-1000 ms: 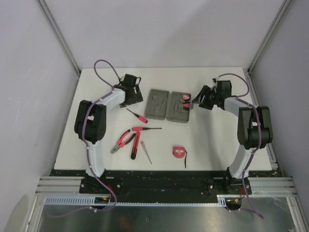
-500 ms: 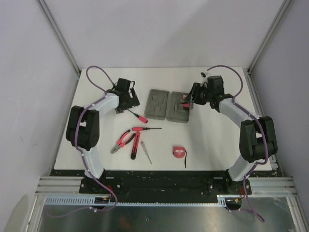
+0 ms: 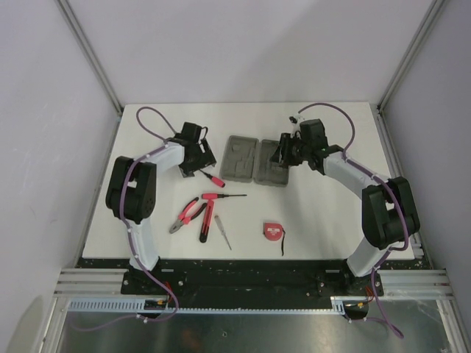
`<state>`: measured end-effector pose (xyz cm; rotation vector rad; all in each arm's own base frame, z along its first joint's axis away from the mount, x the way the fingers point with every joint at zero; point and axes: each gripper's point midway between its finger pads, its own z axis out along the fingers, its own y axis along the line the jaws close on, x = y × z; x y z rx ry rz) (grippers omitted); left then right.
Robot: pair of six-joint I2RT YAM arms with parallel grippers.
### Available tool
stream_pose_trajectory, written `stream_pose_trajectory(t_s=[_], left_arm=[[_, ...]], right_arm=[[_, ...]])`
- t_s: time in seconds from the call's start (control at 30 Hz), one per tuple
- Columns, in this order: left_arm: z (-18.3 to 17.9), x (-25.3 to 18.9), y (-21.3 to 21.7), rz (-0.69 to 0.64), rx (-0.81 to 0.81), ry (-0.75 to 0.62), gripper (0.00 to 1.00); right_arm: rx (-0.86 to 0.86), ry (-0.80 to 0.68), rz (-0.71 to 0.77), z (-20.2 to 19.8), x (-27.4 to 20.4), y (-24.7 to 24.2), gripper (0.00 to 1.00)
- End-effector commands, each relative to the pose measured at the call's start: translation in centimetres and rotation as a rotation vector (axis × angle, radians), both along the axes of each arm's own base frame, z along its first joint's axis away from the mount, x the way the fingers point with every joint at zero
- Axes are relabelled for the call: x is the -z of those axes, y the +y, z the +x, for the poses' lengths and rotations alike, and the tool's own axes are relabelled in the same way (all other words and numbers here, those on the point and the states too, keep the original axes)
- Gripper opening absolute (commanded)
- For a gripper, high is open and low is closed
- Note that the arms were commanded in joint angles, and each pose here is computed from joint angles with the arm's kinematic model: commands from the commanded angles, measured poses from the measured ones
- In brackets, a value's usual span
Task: Pack the tool kit
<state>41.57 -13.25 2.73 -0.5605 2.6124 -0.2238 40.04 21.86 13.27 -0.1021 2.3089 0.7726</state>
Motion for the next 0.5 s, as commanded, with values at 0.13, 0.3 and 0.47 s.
stream_pose_trajectory(t_s=[0.13, 0.3, 0.47], left_arm=[[1.5, 1.1, 0.1, 0.006, -0.007, 0.002, 0.88], [1.6, 1.4, 0.5, 0.032, 0.006, 0.002, 0.84], [0.9, 1.5, 1.3, 0.063, 0.003, 0.007, 0.78]], right_arm=[[0.003, -0.007, -0.030, -0.3, 0.0, 0.3, 0.40], [0.008, -0.004, -0.040, -0.4, 0.1, 0.1, 0.40], [0.014, -0.008, -0.041, -0.2, 0.1, 0.1, 0.41]])
